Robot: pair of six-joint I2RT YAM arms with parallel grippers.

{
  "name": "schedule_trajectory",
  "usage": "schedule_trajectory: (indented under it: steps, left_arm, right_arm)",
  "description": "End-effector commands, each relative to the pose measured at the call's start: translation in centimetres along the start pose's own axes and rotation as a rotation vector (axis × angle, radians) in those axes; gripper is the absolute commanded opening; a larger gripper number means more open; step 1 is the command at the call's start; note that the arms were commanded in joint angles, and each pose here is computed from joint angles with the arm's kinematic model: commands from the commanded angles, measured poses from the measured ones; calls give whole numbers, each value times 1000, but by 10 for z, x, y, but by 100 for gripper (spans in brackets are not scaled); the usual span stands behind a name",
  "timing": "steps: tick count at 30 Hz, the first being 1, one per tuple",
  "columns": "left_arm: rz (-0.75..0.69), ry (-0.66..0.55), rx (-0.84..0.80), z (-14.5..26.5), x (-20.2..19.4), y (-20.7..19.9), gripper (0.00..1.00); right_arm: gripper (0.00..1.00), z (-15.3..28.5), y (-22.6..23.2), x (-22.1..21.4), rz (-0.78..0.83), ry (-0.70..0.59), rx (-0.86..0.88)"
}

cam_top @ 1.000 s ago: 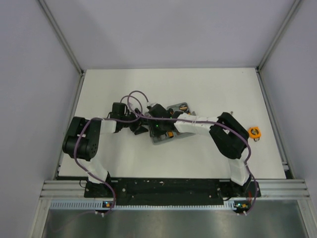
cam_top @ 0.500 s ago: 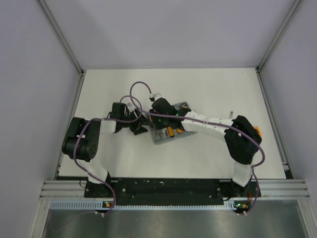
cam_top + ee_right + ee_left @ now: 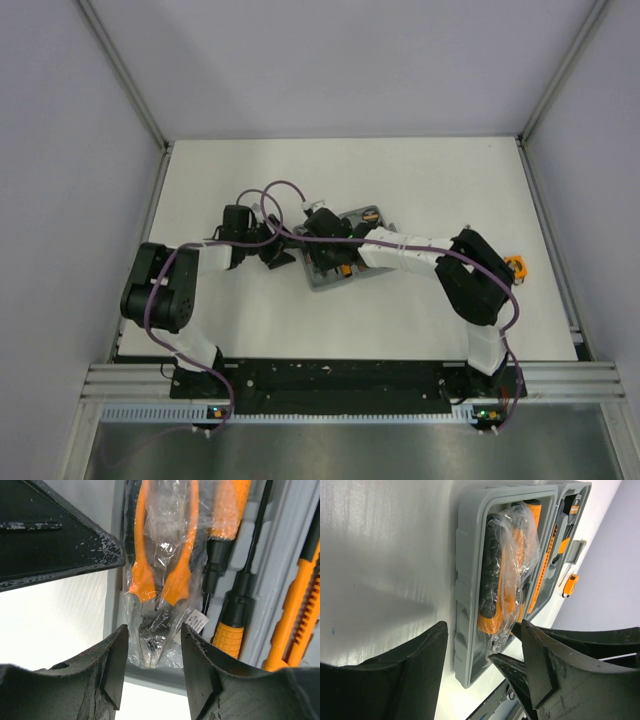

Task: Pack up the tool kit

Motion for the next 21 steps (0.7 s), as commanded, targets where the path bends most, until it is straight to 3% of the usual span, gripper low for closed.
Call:
schedule_trajectory:
  steps: [1, 13, 21]
  left_arm:
    - [-7, 15, -53, -6, -1, -2, 64]
    - [-9, 45, -97, -12, -6, -5, 64]
    - [-18, 32, -51, -12, -4, -1, 63]
  right_arm:
    - [45, -6, 7, -7, -21, 39, 46]
    - [39, -9, 24, -9, -113, 76, 154]
    - [37, 7, 14, 9, -97, -29, 84]
Point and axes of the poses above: each gripper's point midway between its finger pads, its own z axis back along the fingers, its own y axis along the line the jaws close on, x = y × z, the point moved 6 cm from there along z, back along the fingers, and after that the axes turned 5 degrees about -z, right-handed, at the moved point
